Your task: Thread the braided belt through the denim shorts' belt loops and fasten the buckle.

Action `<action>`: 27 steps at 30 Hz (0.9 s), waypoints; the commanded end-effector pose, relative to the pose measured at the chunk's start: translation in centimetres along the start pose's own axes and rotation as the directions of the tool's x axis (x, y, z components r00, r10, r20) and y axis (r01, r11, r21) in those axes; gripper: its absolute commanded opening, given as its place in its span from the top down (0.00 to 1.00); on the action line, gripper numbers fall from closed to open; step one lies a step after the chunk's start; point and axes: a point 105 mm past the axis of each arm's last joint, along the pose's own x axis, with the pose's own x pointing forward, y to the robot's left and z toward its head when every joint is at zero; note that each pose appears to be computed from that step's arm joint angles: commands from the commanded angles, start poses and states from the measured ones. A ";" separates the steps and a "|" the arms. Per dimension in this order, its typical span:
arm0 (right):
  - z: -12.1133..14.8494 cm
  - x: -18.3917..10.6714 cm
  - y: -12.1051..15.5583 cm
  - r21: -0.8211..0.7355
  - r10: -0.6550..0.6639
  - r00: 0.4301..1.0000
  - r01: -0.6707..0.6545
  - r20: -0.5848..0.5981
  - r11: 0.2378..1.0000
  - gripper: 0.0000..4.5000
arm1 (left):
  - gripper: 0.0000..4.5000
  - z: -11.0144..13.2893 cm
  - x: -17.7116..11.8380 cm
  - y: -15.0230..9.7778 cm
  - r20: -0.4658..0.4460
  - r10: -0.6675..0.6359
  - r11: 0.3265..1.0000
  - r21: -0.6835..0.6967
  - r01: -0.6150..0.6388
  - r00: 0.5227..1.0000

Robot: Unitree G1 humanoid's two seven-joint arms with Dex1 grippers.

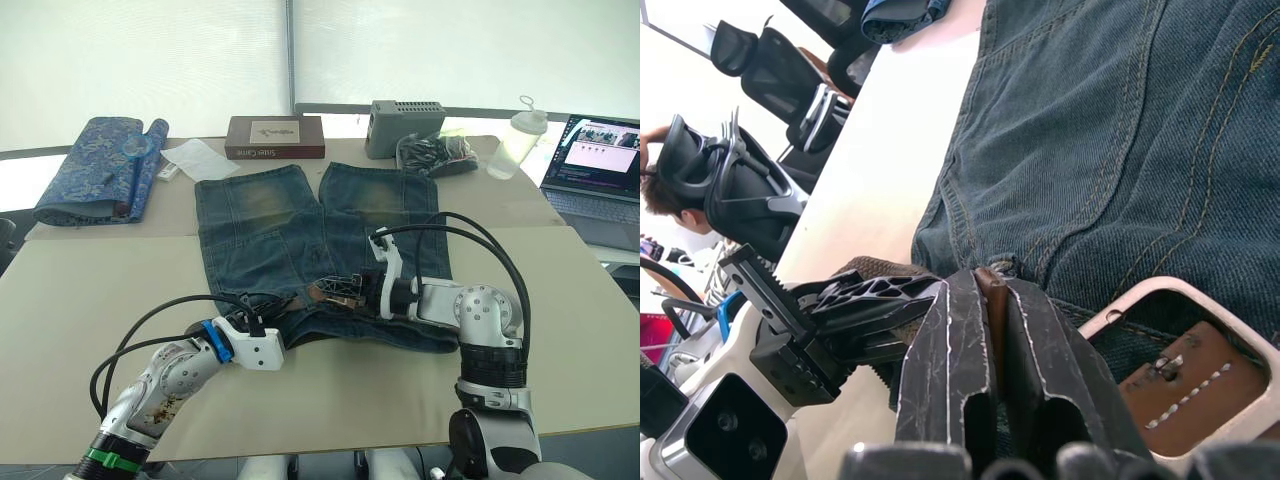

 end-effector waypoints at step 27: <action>4.0 -2.5 1.2 -0.167 -0.061 0.985 0.088 0.161 0.982 1.00 | 0.98 5.5 -4.9 4.3 0.259 -0.113 0.227 -0.933 0.279 0.959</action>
